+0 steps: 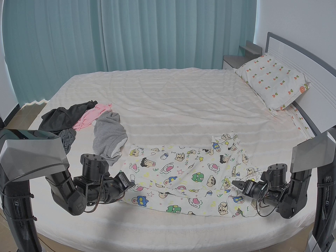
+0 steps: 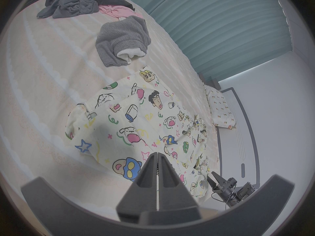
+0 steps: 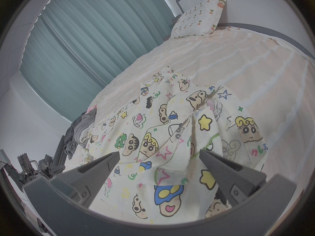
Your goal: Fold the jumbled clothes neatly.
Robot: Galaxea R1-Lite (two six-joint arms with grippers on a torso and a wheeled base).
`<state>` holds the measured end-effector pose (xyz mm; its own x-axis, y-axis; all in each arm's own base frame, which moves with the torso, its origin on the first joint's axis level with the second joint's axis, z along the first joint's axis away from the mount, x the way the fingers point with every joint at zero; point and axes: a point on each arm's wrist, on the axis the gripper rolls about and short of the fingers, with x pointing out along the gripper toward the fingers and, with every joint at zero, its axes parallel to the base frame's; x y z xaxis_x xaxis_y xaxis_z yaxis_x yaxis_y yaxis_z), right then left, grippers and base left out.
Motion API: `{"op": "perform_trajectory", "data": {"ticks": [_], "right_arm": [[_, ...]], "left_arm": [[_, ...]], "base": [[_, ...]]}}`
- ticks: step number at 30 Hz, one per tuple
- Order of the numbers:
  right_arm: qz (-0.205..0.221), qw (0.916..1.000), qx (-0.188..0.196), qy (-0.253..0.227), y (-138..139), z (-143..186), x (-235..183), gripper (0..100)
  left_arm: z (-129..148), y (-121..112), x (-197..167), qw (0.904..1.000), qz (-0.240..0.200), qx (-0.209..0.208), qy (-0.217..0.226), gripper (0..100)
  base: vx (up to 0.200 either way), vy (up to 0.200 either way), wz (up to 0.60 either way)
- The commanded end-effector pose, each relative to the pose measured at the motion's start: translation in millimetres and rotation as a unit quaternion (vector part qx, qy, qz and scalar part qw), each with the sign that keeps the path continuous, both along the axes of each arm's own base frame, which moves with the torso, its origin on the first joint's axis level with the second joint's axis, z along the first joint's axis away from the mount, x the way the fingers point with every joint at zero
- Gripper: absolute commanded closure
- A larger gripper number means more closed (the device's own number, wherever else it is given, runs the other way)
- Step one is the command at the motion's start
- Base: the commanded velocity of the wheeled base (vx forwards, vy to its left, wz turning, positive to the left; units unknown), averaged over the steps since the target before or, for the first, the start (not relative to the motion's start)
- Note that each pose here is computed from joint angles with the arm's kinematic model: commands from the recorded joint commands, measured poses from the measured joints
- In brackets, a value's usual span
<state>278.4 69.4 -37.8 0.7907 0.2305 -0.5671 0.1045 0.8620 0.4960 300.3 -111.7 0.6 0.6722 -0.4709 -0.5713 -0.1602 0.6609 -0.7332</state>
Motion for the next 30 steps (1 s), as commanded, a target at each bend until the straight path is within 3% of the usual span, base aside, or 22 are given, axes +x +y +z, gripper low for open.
{"op": "perform_trajectory", "data": {"ticks": [1,22,30], "right_arm": [[0.0,1.0,-0.002,0.006,-0.2,-3.3,0.0,0],[-0.011,0.9991,-0.027,0.032,-7.7,-10.6,-2.9,0],[0.021,0.9988,-0.038,0.023,5.6,-10.7,-2.2,0]], "left_arm": [[-1.2,0.0,0.1,1.0,0.0,0.001,0.002,100],[-1.2,0.0,0.1,1.0,0.001,0.001,0.002,100],[-2.2,0.0,0.1,1.0,0.001,0.001,0.003,100]], "base": [[0.0,0.0,0.0],[0.0,0.0,0.0],[0.0,0.0,0.0]]}}
